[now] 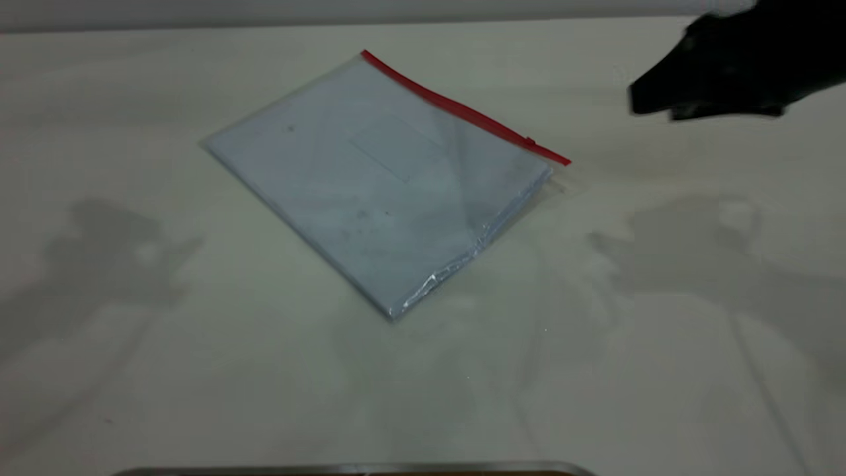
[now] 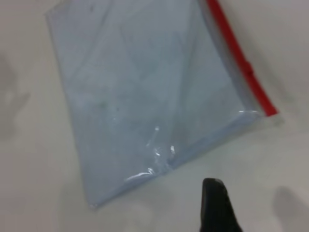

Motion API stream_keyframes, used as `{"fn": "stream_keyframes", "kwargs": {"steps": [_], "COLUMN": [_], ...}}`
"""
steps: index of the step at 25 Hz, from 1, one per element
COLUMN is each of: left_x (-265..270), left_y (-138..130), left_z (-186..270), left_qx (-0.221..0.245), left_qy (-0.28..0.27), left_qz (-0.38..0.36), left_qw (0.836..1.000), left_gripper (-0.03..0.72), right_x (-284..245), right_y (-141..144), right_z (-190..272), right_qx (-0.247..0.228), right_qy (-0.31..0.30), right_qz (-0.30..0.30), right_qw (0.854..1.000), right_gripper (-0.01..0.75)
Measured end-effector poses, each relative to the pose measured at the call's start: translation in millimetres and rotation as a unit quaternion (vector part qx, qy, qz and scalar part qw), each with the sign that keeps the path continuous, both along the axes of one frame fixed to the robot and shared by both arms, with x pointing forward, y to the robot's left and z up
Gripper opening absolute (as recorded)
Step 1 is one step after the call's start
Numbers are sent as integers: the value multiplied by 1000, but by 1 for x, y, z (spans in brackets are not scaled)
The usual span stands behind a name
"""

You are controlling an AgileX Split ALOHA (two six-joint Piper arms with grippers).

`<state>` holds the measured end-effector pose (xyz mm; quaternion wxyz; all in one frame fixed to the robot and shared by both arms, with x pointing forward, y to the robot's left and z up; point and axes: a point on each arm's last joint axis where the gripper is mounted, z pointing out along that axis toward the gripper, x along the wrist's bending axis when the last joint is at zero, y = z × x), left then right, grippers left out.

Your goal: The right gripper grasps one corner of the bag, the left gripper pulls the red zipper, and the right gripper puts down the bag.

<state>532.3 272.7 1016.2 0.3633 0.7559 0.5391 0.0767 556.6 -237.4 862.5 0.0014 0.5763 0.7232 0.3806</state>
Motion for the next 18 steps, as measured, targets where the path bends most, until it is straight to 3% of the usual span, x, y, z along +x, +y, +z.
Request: {"fn": "stream_keyframes", "kwargs": {"steps": [13, 18], "left_x": [21, 21], "left_y": [2, 2], "left_z": [-29, -29], "left_qx": [-1, 0], "left_qy": [25, 24], "left_qz": [10, 10], "left_qw": [1000, 1000], "left_gripper": [546, 546], "right_x": [61, 71], "right_y": [11, 17], "right_z": [-101, -126], "right_qx": [64, 110], "right_qy": [63, 75], "right_qz": [-4, 1], "right_qw": [996, 991], "right_gripper": [495, 495]}}
